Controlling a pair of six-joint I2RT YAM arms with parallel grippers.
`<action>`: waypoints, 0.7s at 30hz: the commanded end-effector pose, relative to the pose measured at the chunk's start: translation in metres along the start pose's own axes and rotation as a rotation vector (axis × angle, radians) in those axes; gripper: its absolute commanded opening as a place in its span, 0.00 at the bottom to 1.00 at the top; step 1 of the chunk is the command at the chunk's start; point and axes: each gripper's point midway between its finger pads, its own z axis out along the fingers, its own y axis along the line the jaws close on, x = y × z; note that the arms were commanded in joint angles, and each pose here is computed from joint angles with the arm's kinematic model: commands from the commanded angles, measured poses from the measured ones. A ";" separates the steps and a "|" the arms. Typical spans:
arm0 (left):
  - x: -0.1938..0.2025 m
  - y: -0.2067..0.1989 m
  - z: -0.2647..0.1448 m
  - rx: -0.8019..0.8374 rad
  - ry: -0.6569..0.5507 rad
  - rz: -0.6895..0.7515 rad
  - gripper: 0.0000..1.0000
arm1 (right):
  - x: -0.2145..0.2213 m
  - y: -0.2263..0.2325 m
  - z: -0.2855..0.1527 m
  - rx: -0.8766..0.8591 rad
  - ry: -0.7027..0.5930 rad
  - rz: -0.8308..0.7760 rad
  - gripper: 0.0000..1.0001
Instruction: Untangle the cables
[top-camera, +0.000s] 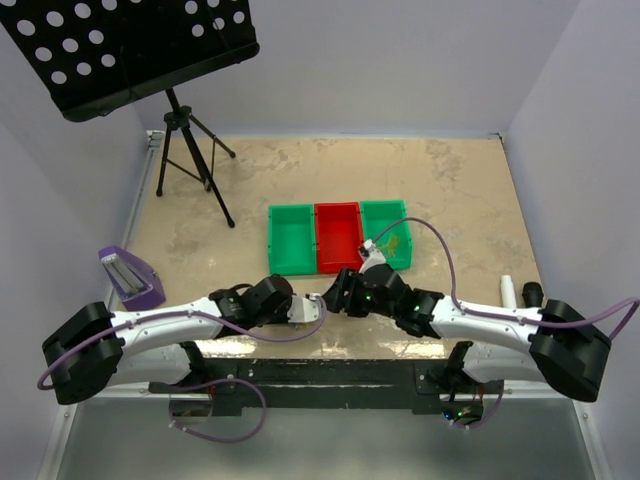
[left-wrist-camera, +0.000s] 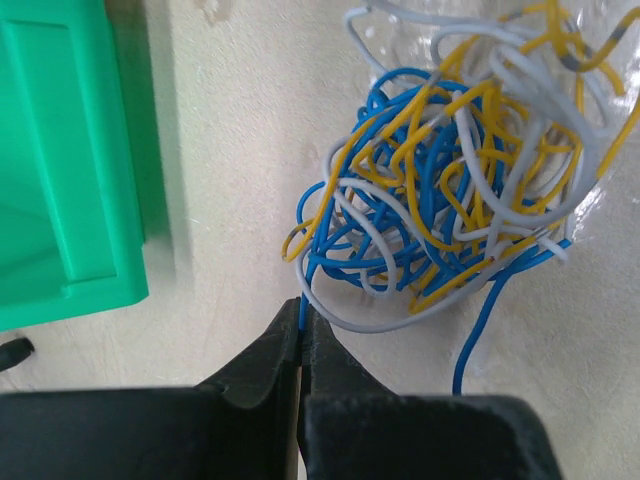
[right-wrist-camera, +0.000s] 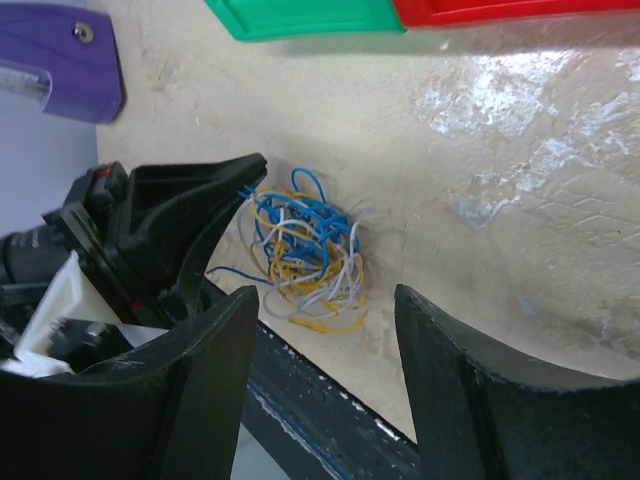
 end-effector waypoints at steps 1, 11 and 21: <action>-0.022 0.010 -0.008 -0.005 -0.062 -0.062 0.00 | 0.011 0.010 -0.010 -0.109 0.042 -0.064 0.64; -0.026 0.007 -0.009 0.028 -0.065 -0.067 0.00 | 0.041 0.013 -0.031 -0.274 0.043 -0.126 0.74; -0.026 0.007 -0.009 0.031 -0.069 -0.065 0.00 | 0.052 0.015 0.018 -0.144 0.047 -0.234 0.61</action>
